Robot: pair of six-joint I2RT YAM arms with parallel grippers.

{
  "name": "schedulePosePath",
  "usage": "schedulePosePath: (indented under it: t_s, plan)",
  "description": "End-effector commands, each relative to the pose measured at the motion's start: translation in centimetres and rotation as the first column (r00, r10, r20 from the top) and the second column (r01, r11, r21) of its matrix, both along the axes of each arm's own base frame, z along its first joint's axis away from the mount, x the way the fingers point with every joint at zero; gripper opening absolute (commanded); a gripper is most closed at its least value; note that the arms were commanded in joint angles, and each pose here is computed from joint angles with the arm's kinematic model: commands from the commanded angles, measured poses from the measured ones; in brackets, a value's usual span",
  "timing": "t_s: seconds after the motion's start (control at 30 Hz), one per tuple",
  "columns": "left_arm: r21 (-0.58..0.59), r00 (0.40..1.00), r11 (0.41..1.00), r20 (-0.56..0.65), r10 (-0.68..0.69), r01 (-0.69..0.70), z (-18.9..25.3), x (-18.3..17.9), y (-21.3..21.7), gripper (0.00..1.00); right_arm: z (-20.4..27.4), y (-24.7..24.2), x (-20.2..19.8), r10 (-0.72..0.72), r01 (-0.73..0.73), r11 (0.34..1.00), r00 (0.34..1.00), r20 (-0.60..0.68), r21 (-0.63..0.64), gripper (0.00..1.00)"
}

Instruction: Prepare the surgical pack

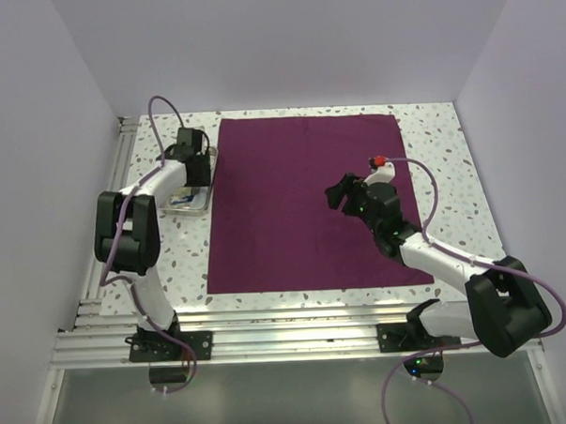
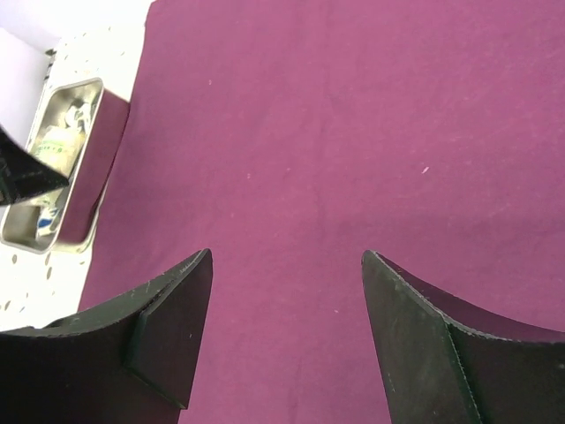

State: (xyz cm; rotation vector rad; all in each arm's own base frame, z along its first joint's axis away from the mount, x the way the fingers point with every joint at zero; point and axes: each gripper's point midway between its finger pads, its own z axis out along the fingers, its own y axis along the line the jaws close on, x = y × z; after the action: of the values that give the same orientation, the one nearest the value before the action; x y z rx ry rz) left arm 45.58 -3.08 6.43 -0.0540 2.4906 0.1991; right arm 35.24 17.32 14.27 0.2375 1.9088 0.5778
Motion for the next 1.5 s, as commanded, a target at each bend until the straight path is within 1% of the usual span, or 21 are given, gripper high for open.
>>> schedulePosePath:
  t_s: [0.0,0.1,0.17,0.23,0.43,0.5,0.53,0.6,0.63,0.7,0.8,0.83,0.93,1.1,1.17,1.23,1.47]
  plan:
    - [-0.044,0.992,0.998,0.122,-0.037,0.043,3.8,0.6,-1.1,0.56,1.3,-0.7,0.8,-0.039,0.039,0.999,0.997,0.066,0.004,0.71]
    - [-0.090,0.983,0.990,0.159,-0.092,0.108,4.5,0.5,-2.5,0.57,1.4,-0.7,0.9,-0.039,0.038,0.999,0.997,0.068,0.004,0.71]
    - [-0.139,0.976,0.977,0.169,-0.136,0.160,4.6,0.4,-3.8,0.56,1.2,-0.7,0.9,-0.036,0.035,0.999,0.997,0.065,0.003,0.71]
    - [-0.160,0.974,0.970,0.164,-0.155,0.181,4.3,0.5,-4.4,0.56,1.2,-0.7,0.9,-0.038,0.038,0.999,0.997,0.065,0.002,0.71]
    - [-0.176,0.978,0.964,0.097,-0.182,0.197,2.1,0.8,-5.2,0.48,1.0,-0.8,0.9,-0.040,0.041,0.999,0.997,0.063,-0.002,0.71]
    - [-0.197,0.976,0.957,0.076,-0.202,0.214,1.3,0.6,-5.7,0.45,1.1,-0.9,0.9,-0.042,0.043,0.999,0.997,0.064,-0.001,0.71]
    - [-0.200,0.976,0.956,0.073,-0.204,0.215,1.1,0.7,-5.8,0.42,1.0,-0.9,0.9,-0.043,0.044,0.999,0.997,0.065,-0.002,0.71]
    - [-0.195,0.978,0.959,0.053,-0.199,0.206,0.4,0.7,-5.7,0.38,1.0,-0.9,0.9,-0.042,0.043,0.999,0.997,0.063,-0.001,0.71]
    - [-0.190,0.979,0.961,0.050,-0.196,0.202,0.3,0.8,-5.6,0.33,1.0,-0.9,1.0,-0.042,0.043,0.999,0.997,0.064,0.000,0.71]
    - [-0.167,0.985,0.970,0.024,-0.173,0.174,-0.6,0.8,-5.1,0.32,1.0,-0.9,0.9,-0.042,0.042,0.999,0.997,0.062,0.001,0.71]
    - [-0.146,0.987,0.977,-0.013,-0.157,0.154,-1.7,0.8,-4.6,0.23,0.9,-0.9,1.0,-0.043,0.043,0.999,0.997,0.061,0.000,0.71]
    - [-0.146,0.988,0.978,-0.019,-0.155,0.151,-1.9,0.9,-4.6,0.17,1.0,-0.9,1.0,-0.043,0.043,0.999,0.997,0.063,0.002,0.71]
    - [-0.146,0.988,0.979,-0.036,-0.150,0.143,-2.6,0.8,-4.5,0.10,1.0,-0.9,1.0,-0.044,0.044,0.999,0.997,0.061,0.004,0.71]
    - [-0.130,0.989,0.983,-0.064,-0.135,0.126,-3.7,0.7,-4.3,0.09,0.8,-0.9,1.0,-0.042,0.041,0.999,0.998,0.055,0.004,0.71]
    - [-0.126,0.989,0.985,-0.074,-0.130,0.120,-3.9,0.5,-4.2,0.00,0.9,-1.0,1.1,-0.045,0.044,0.999,0.997,0.056,0.005,0.71]
    - [-0.116,0.990,0.987,-0.075,-0.117,0.107,-3.8,0.4,-4.0,0.00,0.9,-1.0,1.1,-0.045,0.044,0.999,0.998,0.055,0.004,0.71]
    - [-0.099,0.998,0.993,-0.010,-0.060,0.059,-1.6,0.5,-3.2,0.00,0.9,-1.2,1.0,-0.048,0.047,0.999,0.997,0.053,0.009,0.71]
